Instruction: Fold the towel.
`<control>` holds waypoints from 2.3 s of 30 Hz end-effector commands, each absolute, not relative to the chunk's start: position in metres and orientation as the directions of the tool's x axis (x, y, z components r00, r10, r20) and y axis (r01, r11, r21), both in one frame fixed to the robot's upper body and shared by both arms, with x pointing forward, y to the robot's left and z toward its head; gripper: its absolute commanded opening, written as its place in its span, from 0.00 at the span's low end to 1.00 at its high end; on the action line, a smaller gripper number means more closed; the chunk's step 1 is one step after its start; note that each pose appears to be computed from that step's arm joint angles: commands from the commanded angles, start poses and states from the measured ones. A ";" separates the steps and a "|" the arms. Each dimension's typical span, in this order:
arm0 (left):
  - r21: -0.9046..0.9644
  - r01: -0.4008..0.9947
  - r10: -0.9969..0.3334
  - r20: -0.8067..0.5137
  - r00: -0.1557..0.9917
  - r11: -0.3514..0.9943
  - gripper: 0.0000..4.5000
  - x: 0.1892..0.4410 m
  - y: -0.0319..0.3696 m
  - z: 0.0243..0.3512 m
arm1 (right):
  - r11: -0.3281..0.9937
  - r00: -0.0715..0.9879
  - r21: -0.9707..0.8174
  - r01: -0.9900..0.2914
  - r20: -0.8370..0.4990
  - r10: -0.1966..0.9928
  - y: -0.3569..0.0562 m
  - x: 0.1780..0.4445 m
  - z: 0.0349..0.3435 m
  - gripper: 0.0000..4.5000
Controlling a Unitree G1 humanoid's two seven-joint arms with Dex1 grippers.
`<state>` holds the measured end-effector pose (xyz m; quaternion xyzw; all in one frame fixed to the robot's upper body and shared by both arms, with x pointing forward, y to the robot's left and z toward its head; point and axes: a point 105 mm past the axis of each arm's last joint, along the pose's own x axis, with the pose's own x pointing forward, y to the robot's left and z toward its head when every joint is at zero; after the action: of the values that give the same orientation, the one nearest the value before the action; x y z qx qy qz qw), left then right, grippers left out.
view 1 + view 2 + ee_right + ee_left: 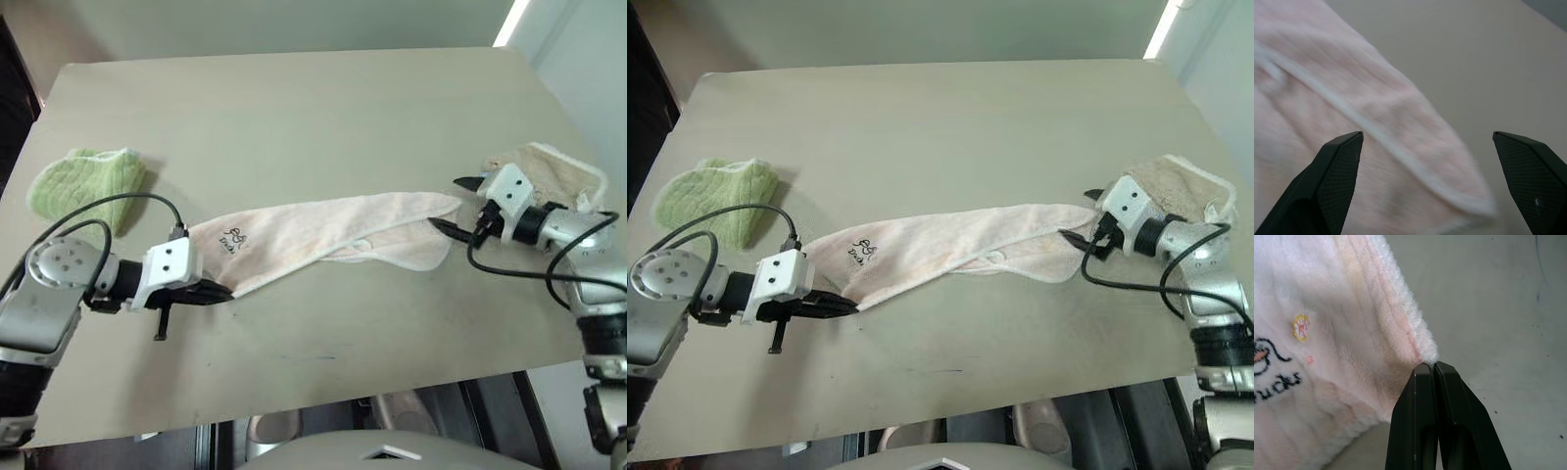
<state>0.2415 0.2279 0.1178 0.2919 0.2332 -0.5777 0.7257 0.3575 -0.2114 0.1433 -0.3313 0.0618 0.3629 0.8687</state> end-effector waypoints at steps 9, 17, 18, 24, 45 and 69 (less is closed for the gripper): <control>0.239 0.955 -0.691 -0.661 0.293 0.176 0.01 0.246 0.229 0.130 | 0.311 0.744 -0.720 -0.620 -0.415 0.524 -0.234 0.381 0.142 1.00; 0.236 0.956 -0.696 -0.657 0.290 0.175 0.01 0.246 0.228 0.130 | 0.273 0.770 -0.782 -0.561 -0.371 0.519 -0.232 0.388 0.143 1.00; 0.236 0.956 -0.697 -0.657 0.289 0.174 0.01 0.246 0.228 0.130 | 0.268 0.767 -0.784 -0.560 -0.368 0.526 -0.230 0.387 0.143 1.00; 0.234 0.957 -0.697 -0.657 0.288 0.174 0.00 0.247 0.229 0.129 | 0.258 0.747 -0.785 -0.563 -0.351 0.564 -0.225 0.381 0.144 0.56; 0.455 0.542 -0.599 -0.021 0.800 0.707 0.00 0.353 0.259 0.249 | 0.367 0.825 -0.841 -0.399 -0.154 0.545 -0.232 0.398 0.213 0.01; 0.223 0.722 -0.700 -0.179 0.691 0.655 0.00 0.276 0.291 0.239 | 0.196 0.411 -0.459 -0.867 -0.434 0.801 -0.210 0.288 0.192 0.01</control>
<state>0.2862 0.2998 0.2154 0.1122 0.0650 -0.3729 0.9188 0.3006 -0.2221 0.1663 -0.3212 0.0794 0.5167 0.7896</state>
